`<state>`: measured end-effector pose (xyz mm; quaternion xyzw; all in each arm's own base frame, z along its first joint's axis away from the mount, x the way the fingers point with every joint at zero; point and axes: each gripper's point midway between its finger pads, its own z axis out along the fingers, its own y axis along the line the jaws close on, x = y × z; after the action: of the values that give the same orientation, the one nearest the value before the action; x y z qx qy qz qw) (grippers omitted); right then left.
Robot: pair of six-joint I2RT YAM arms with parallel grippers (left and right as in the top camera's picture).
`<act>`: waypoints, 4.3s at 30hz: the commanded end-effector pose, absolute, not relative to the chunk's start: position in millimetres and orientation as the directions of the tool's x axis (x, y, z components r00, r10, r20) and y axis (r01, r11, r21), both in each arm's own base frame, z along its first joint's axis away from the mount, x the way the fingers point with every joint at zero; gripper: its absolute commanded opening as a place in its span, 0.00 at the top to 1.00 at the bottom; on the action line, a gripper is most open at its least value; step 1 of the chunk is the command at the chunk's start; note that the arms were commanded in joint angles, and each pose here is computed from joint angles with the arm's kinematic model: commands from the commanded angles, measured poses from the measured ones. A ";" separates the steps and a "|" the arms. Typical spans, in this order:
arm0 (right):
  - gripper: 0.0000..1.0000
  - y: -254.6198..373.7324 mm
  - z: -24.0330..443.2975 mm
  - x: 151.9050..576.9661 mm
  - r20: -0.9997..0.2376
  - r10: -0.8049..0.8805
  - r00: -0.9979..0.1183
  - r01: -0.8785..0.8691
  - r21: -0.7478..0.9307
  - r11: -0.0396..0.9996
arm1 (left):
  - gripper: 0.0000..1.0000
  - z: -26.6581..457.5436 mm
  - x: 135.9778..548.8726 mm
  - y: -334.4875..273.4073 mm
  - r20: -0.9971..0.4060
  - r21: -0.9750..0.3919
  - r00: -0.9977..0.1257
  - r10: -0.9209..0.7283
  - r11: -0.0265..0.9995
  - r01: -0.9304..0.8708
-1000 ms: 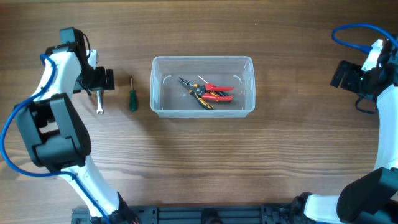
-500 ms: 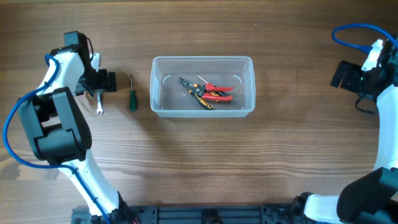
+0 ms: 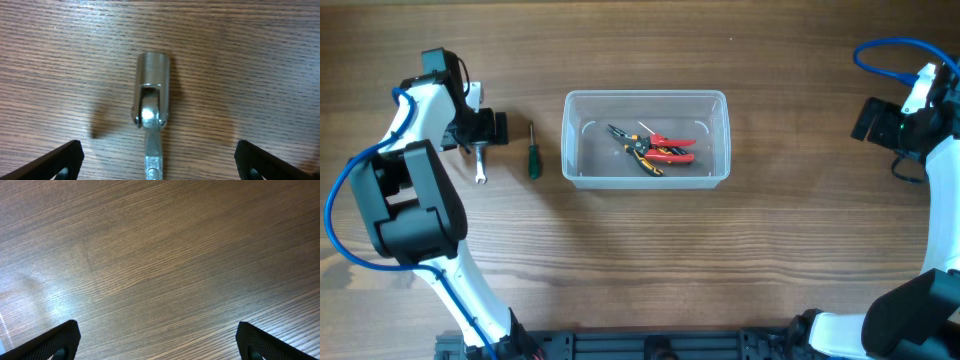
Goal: Pack container
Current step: 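Lower the left gripper and close it on the wrench's box end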
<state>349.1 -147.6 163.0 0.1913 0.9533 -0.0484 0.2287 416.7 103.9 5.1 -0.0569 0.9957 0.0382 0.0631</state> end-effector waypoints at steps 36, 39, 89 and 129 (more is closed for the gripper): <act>0.00 -148.0 162.7 349.1 -0.455 0.357 -0.816 0.398 0.006 0.917 | 0.00 -6.3 410.0 116.2 -0.098 0.050 -0.979 -0.176 0.982 -0.182; 0.00 -148.0 162.7 349.1 -0.455 0.357 -0.816 0.398 0.006 0.917 | 0.00 -10.3 408.8 116.0 -0.088 0.050 -0.980 -0.176 0.982 -0.181; 0.00 -148.0 162.7 349.1 -0.455 0.357 -0.816 0.398 0.006 0.917 | 0.00 -11.6 399.6 119.8 -0.052 0.082 -0.982 -0.181 0.979 -0.185; 0.00 -148.0 162.7 349.1 -0.455 0.357 -0.816 0.398 0.006 0.917 | 0.80 -9.9 409.0 119.0 -0.088 0.087 -0.982 -0.168 0.981 -0.176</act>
<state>349.1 -147.6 163.0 0.1913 0.9533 -0.0484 0.2287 409.0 119.2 -1.9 -0.0904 0.9938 0.0409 0.0503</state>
